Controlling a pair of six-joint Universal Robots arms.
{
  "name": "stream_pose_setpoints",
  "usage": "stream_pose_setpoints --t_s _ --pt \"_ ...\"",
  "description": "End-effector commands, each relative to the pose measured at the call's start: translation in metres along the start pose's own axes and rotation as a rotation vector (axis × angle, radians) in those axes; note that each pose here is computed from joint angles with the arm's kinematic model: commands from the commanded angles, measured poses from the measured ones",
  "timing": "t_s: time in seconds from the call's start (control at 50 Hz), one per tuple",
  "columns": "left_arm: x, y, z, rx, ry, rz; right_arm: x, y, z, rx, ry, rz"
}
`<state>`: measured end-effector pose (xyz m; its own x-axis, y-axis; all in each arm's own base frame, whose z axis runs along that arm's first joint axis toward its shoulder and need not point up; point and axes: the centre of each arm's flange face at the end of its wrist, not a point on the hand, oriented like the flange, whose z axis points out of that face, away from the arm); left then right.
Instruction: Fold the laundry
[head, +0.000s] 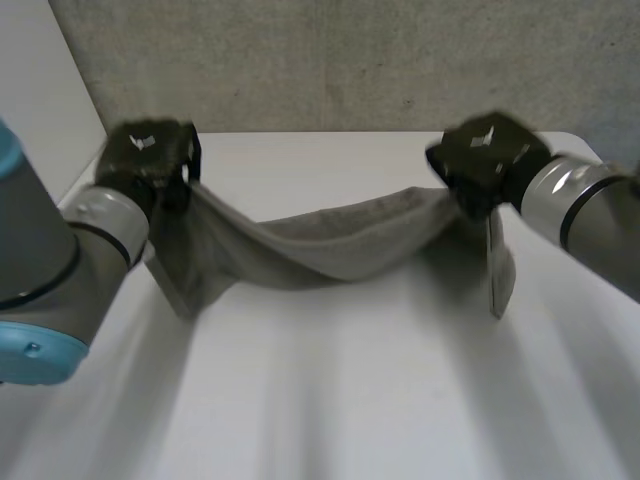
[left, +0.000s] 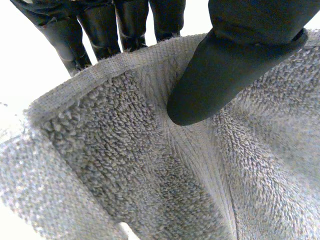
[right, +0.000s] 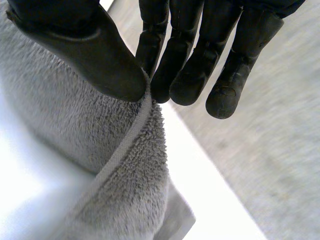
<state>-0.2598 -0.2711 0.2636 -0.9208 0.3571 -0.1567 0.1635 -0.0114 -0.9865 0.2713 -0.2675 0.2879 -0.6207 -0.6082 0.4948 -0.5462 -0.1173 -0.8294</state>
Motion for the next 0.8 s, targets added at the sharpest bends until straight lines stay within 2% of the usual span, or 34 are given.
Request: stream_pose_setpoints --t_s 0.02,0.14,0.18,0.2,0.24,0.26,0.28,0.3,0.34,0.36,0.38,0.4,0.42,0.44,0.46,0.5,0.52,0.56,0.62,0.66,0.68,0.7,0.72,0.74,0.76,0.78,0.8 --pt "0.011 0.063 0.018 -0.189 0.044 0.087 -0.021 0.048 0.034 -0.184 -0.123 -0.119" --pt "0.018 0.081 0.04 -0.202 0.092 0.158 -0.021 0.067 0.067 -0.22 -0.105 -0.128" --pt "0.02 0.072 0.064 -0.134 0.1 0.169 -0.007 0.063 0.091 -0.186 -0.025 -0.171" --pt "0.02 0.072 0.064 -0.133 0.1 0.169 -0.007 0.063 0.091 -0.186 -0.024 -0.171" --pt "0.019 0.056 0.077 -0.063 0.091 0.167 0.019 0.031 0.112 -0.054 0.12 -0.227" --pt "0.017 0.033 0.091 0.027 0.07 0.161 0.019 0.031 0.112 -0.053 0.121 -0.227" --pt "0.012 0.003 0.102 0.134 0.041 0.151 0.035 0.003 0.117 0.06 0.22 -0.24" --pt "0.012 0.003 0.102 0.135 0.04 0.151 0.036 0.003 0.117 0.061 0.221 -0.24" --pt "0.002 -0.061 0.114 0.373 -0.019 0.142 0.069 -0.065 0.106 0.337 0.422 -0.23" --pt "0.002 -0.062 0.114 0.374 -0.02 0.142 0.069 -0.066 0.106 0.339 0.423 -0.23" --pt "-0.003 -0.096 0.114 0.515 -0.053 0.133 0.085 -0.094 0.093 0.465 0.498 -0.195" --pt "-0.003 -0.097 0.113 0.516 -0.053 0.133 0.098 -0.119 0.076 0.581 0.548 -0.154" --pt "-0.008 -0.126 0.109 0.638 -0.082 0.118 0.098 -0.12 0.076 0.582 0.548 -0.153" --pt "-0.013 -0.149 0.103 0.731 -0.102 0.1 0.106 -0.137 0.062 0.67 0.57 -0.121" --pt "-0.013 -0.149 0.103 0.732 -0.102 0.1 0.106 -0.138 0.062 0.671 0.57 -0.12" --pt "-0.018 -0.173 0.093 0.846 -0.112 0.058 0.108 -0.15 0.048 0.722 0.557 -0.083" --pt "-0.018 -0.174 0.093 0.846 -0.112 0.058 0.108 -0.15 0.047 0.722 0.556 -0.083" --pt "-0.02 -0.173 0.092 0.851 -0.11 0.047 0.093 -0.133 0.053 0.637 0.453 -0.089" --pt "-0.021 -0.149 0.096 0.768 -0.1 0.048 0.081 -0.119 0.058 0.566 0.384 -0.088" --pt "-0.023 -0.109 0.102 0.643 -0.091 0.055 0.056 -0.085 0.066 0.403 0.246 -0.09" --pt "-0.023 -0.109 0.102 0.642 -0.091 0.055 0.056 -0.084 0.066 0.402 0.246 -0.09" --pt "-0.024 -0.083 0.104 0.567 -0.082 0.062 0.042 -0.065 0.07 0.315 0.186 -0.102" --pt "-0.024 -0.083 0.104 0.566 -0.082 0.062 0.029 -0.042 0.073 0.225 0.127 -0.116" --pt "-0.024 -0.057 0.103 0.49 -0.074 0.067 0.029 -0.042 0.073 0.224 0.126 -0.116" --pt "-0.022 -0.03 0.1 0.416 -0.063 0.069 0.015 -0.02 0.074 0.144 0.073 -0.136" --pt "-0.022 -0.03 0.1 0.415 -0.063 0.069 0.015 -0.02 0.074 0.144 0.072 -0.136" --pt "-0.019 -0.005 0.095 0.343 -0.051 0.072 0.002 0.0 0.074 0.078 0.025 -0.162"
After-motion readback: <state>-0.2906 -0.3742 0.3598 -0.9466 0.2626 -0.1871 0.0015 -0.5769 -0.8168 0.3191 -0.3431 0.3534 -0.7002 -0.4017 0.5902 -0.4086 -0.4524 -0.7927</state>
